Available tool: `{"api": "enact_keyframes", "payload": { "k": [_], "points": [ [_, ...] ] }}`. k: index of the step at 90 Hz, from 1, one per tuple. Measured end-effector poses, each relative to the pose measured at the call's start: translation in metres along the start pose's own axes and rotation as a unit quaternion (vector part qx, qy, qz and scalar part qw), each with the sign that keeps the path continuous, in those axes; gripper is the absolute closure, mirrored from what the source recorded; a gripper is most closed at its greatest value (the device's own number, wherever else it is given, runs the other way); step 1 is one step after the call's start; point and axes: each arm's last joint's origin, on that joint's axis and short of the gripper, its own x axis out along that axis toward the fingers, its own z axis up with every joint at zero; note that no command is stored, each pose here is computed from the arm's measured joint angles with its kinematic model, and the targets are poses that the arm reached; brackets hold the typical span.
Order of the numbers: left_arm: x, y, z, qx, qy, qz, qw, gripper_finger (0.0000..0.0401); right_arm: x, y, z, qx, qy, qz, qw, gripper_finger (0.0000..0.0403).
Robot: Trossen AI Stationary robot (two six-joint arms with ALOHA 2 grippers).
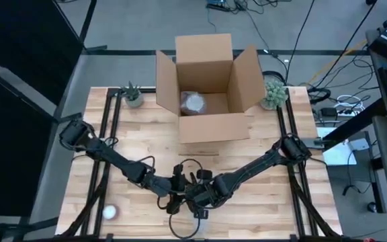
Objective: Wrap mug
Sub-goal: Wrap the orange mug with the transparent bubble wrap
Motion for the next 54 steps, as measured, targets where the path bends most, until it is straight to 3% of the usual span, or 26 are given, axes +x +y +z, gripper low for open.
{"api": "enact_keyframes", "payload": {
  "k": [12, 37, 54],
  "points": [
    [0.005, 0.0, -0.005, -0.008, 0.007, 0.008, 1.0, 0.0218, -0.013, -0.001, 0.003, -0.003, 0.011, -0.004, 1.0, 0.0403],
    [0.006, -0.002, -0.004, 0.002, -0.005, 0.004, 1.0, 0.0218, -0.074, 0.006, 0.019, -0.022, 0.034, -0.005, 0.999, 0.0403],
    [0.006, -0.001, -0.004, 0.001, -0.004, 0.005, 1.0, 0.0218, -0.091, 0.006, 0.03, -0.018, -0.024, -0.045, 0.999, 0.0403]
  ]
}}
